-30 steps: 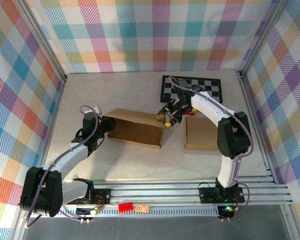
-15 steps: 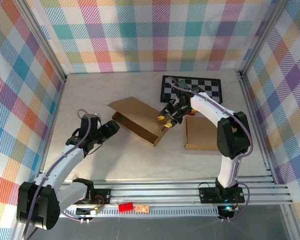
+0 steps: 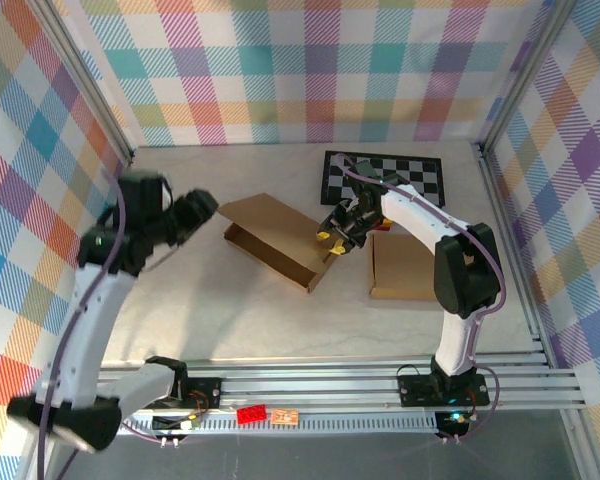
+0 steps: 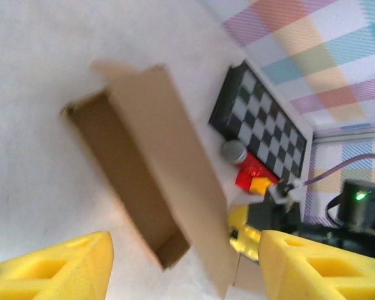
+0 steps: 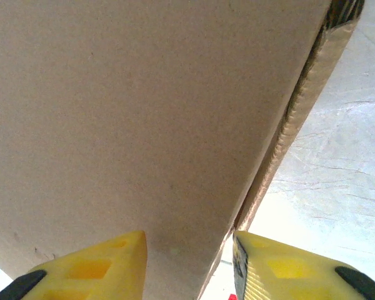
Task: Fold the paper box
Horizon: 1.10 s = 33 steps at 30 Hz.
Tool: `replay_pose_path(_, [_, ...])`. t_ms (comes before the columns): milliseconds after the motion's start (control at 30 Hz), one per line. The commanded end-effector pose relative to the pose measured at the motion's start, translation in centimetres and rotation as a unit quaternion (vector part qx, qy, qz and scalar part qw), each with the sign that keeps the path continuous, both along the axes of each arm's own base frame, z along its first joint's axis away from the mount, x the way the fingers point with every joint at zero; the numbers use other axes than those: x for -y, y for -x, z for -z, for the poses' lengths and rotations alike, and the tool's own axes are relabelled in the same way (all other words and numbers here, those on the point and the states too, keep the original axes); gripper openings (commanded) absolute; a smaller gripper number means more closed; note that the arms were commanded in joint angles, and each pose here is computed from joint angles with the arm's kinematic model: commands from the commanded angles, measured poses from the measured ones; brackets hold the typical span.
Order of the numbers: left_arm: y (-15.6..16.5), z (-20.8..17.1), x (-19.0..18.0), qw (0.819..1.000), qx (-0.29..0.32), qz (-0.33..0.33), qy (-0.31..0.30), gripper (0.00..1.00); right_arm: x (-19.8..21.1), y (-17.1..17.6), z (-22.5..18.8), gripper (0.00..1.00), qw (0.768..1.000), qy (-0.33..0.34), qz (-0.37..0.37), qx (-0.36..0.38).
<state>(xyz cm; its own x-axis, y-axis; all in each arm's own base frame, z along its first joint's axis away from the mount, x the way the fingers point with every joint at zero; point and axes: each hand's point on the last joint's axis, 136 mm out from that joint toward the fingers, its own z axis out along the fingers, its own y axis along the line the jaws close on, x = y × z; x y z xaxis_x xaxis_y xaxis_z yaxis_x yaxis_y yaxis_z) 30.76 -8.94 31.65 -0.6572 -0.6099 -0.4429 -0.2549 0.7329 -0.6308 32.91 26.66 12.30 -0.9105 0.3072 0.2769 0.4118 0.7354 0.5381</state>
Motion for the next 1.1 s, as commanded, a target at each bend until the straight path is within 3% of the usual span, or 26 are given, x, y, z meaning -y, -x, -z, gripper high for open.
replay_pose_path(0, [-3.2, 3.4, -1.6, 0.99, -0.086, 0.037, -0.106, 0.63, 0.5, 0.8, -0.2, 0.43, 1.0, 0.012, -0.013, 0.004])
replay_pose_path(200, [-12.4, 6.3, -0.4, 0.973, -0.11, 0.127, -0.158, 0.62, 0.9, 0.9, -0.3, 0.5, 1.0, 0.025, -0.016, 0.01])
replay_pose_path(400, [-16.3, 11.5, 0.9, 0.953, -0.136, 0.18, -0.203, 0.62, 1.3, 1.0, -0.3, 0.55, 0.999, 0.032, -0.011, 0.011])
replay_pose_path(533, [-16.4, 14.2, 1.9, 0.937, -0.129, 0.221, -0.238, 0.62, 1.4, 1.2, -0.3, 0.57, 0.999, 0.036, -0.011, 0.009])
replay_pose_path(867, [-13.3, 19.0, 1.1, 0.92, -0.175, 0.244, -0.252, 0.62, 1.4, 1.3, 0.2, 0.65, 0.999, 0.036, -0.025, 0.01])
replay_pose_path(1067, [-11.5, 19.9, 0.4, 0.918, -0.195, 0.232, -0.253, 0.61, 1.7, 1.2, -0.1, 0.68, 0.998, 0.043, -0.037, 0.029])
